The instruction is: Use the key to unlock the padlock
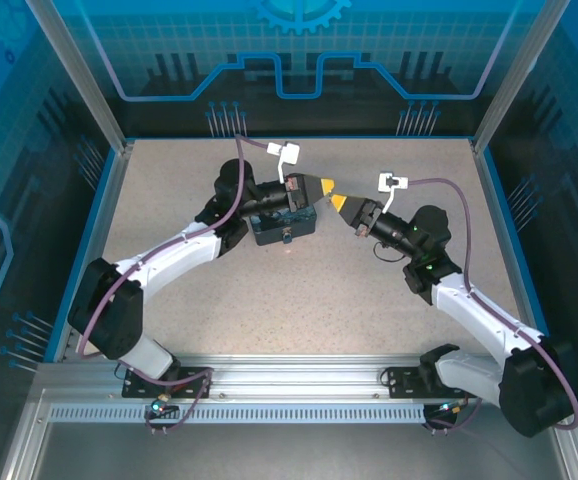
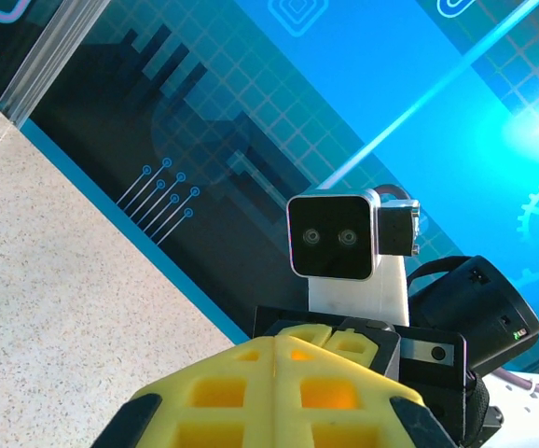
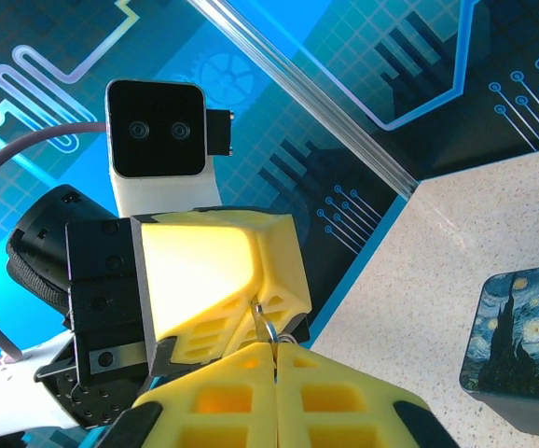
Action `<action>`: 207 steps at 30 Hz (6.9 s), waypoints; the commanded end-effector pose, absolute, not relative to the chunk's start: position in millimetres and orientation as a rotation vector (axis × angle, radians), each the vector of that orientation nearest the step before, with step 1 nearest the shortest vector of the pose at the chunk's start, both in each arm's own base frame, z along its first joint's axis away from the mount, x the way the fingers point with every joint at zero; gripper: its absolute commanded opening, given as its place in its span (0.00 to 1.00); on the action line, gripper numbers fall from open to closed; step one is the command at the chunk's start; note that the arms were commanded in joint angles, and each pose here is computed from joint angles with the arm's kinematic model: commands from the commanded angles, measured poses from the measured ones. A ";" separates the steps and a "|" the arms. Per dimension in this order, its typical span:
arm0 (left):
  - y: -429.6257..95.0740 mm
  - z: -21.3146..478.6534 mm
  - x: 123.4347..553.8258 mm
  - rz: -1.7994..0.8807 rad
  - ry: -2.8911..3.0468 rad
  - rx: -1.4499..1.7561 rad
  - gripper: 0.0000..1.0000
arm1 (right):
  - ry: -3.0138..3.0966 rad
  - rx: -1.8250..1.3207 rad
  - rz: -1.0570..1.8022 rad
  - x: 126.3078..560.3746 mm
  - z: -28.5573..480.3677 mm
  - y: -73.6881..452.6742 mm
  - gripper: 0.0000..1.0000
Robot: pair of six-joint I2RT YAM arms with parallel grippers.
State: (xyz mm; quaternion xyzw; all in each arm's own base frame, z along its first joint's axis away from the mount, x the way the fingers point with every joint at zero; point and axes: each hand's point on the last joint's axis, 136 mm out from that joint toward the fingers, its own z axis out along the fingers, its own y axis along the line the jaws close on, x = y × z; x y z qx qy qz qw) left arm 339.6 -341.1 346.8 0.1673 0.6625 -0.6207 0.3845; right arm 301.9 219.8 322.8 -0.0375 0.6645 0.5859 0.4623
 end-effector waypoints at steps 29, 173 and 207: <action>-347.4 368.7 329.4 -1.624 1.637 0.488 0.00 | 1.510 -0.186 1.468 301.4 353.0 223.9 0.21; -225.4 26.4 443.8 0.024 2.259 -0.250 0.23 | 1.904 0.213 0.823 285.7 220.4 90.5 0.00; -242.1 72.3 425.6 -0.294 2.371 -0.440 0.13 | 2.021 0.132 1.046 266.2 163.8 124.8 0.00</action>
